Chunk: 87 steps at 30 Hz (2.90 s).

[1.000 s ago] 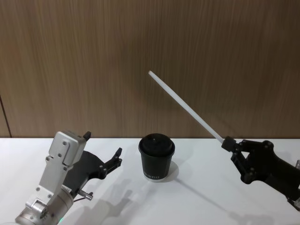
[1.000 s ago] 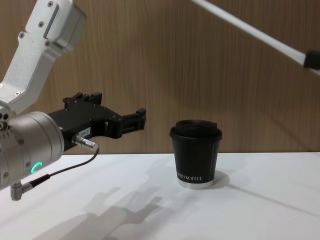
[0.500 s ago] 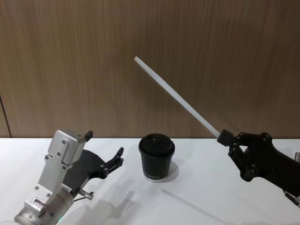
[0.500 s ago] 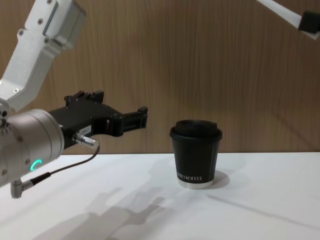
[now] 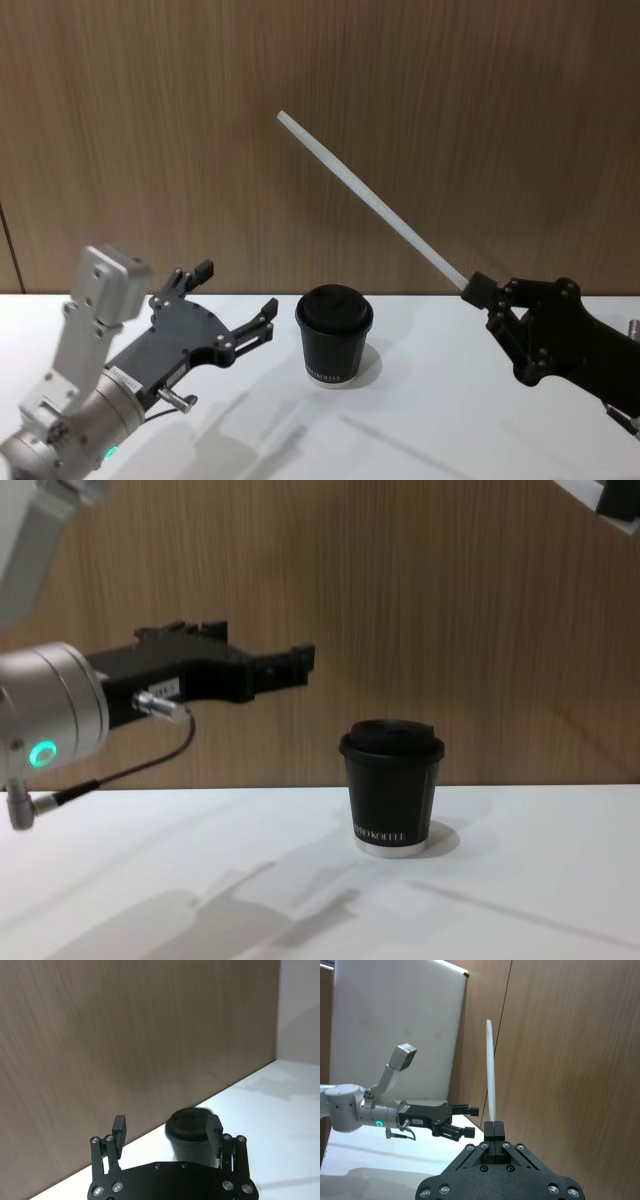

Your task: Pick up the straw with one hand, pass it to the other hand, and insert it into the cup.

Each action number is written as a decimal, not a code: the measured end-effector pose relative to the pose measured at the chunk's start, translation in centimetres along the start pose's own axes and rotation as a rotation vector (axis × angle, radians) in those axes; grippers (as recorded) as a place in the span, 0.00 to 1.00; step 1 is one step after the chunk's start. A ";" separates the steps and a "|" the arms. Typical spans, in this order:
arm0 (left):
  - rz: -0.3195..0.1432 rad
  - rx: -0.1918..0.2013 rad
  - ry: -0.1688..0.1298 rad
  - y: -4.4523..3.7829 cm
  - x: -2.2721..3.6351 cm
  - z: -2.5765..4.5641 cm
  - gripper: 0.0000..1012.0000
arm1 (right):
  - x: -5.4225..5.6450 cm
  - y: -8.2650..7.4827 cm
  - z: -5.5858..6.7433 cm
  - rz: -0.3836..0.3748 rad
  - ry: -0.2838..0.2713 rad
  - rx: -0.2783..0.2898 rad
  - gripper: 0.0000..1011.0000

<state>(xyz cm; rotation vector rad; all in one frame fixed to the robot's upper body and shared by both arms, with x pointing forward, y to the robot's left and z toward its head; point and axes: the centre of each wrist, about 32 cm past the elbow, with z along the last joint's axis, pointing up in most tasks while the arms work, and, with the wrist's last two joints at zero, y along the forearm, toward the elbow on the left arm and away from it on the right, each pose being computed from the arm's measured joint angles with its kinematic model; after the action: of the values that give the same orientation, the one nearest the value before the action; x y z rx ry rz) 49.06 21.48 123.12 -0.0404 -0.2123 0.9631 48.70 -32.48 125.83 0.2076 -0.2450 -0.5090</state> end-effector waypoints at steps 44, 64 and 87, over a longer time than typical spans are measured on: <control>-0.455 -0.214 0.352 -3.86 1.41 7.66 0.99 | 0.0 0.1 0.2 0.014 0.000 0.011 0.00; -0.475 -0.210 0.408 -6.04 1.23 7.56 0.99 | 0.0 0.1 0.2 0.014 0.001 0.011 0.00; -0.492 -0.214 0.431 -6.79 1.15 7.41 0.41 | 0.0 0.1 0.2 0.014 0.001 0.011 0.00</control>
<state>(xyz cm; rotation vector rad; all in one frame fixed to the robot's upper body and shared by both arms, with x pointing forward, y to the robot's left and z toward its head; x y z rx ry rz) 53.74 18.10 131.43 -0.3720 0.0751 0.4214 48.70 -32.41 126.03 0.2166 -0.2486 -0.4940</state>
